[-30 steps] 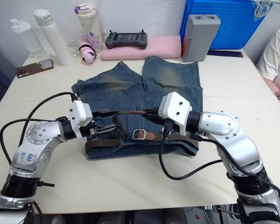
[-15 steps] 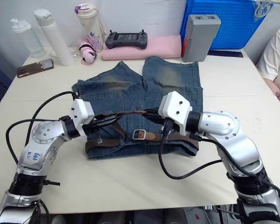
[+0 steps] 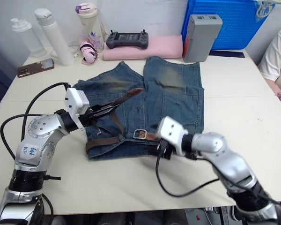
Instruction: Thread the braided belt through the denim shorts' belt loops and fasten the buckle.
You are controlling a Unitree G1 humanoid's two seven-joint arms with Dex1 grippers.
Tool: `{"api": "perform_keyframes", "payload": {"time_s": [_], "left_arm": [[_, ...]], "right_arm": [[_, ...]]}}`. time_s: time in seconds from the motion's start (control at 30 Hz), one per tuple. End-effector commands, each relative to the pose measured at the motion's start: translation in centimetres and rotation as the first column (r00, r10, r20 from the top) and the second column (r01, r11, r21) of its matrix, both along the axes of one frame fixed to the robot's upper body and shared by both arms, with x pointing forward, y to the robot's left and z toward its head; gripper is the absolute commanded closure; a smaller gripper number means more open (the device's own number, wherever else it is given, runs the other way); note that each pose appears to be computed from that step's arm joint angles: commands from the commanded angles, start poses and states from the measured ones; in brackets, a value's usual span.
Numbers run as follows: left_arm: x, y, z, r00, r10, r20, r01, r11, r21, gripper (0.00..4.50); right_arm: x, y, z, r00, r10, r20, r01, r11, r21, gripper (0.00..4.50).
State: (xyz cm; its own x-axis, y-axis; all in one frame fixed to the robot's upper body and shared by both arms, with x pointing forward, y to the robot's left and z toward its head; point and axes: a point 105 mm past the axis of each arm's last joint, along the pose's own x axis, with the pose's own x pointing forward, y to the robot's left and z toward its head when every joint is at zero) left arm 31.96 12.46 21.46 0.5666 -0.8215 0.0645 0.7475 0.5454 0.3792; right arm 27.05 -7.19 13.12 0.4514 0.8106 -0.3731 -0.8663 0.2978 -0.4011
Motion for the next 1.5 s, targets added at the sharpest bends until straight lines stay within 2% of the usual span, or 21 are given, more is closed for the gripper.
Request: {"api": "perform_keyframes", "payload": {"time_s": [0.03,0.2,0.37,0.5,0.57,0.73,1.0,1.1,1.33,1.5], "left_arm": [[-0.6,0.2,2.9,0.996,0.007,0.088,-0.003,0.999,-0.048,4.50],[-0.6,0.3,2.8,0.997,0.004,0.072,-0.001,0.999,-0.045,4.50],[-0.6,0.7,2.7,0.998,0.013,0.062,-0.011,0.999,-0.039,4.50],[-0.3,1.2,2.4,0.998,0.025,0.054,-0.024,0.999,-0.026,4.50],[-0.3,1.4,2.6,0.998,0.031,0.050,-0.028,0.999,-0.041,4.50],[-0.4,1.7,2.1,0.999,0.026,0.023,-0.025,0.999,-0.035,4.50],[-1.5,1.2,-3.3,0.986,0.011,-0.165,0.008,0.993,0.115,4.50],[-1.5,1.3,-5.0,0.971,0.049,-0.236,-0.025,0.994,0.105,4.50],[-0.4,1.6,-7.1,0.925,0.174,-0.338,-0.146,0.984,0.106,4.50],[-0.9,0.1,-7.5,0.935,0.143,-0.324,-0.098,0.984,0.151,4.50]], "right_arm": [[0.9,0.2,-0.2,0.986,-0.049,0.157,0.057,0.997,-0.045,0.24],[2.2,0.3,-0.1,0.960,-0.139,0.245,0.144,0.990,-0.003,0.24],[2.6,-0.1,0.0,0.956,-0.190,0.226,0.190,0.982,0.021,0.24],[2.9,-0.7,0.1,0.949,-0.212,0.233,0.217,0.976,0.006,1.40],[3.1,-1.0,0.3,0.945,-0.227,0.237,0.233,0.973,0.004,2.38],[3.5,-1.2,0.9,0.936,-0.259,0.236,0.263,0.965,0.018,4.40],[5.3,-1.2,4.6,0.895,-0.429,0.118,0.401,0.892,0.208,4.48],[5.3,-1.0,5.2,0.892,-0.445,0.080,0.416,0.877,0.238,4.48],[4.7,-0.3,5.8,0.901,-0.431,0.059,0.403,0.879,0.255,4.48],[4.5,-0.1,6.0,0.903,-0.425,0.060,0.398,0.881,0.254,4.48]]}}
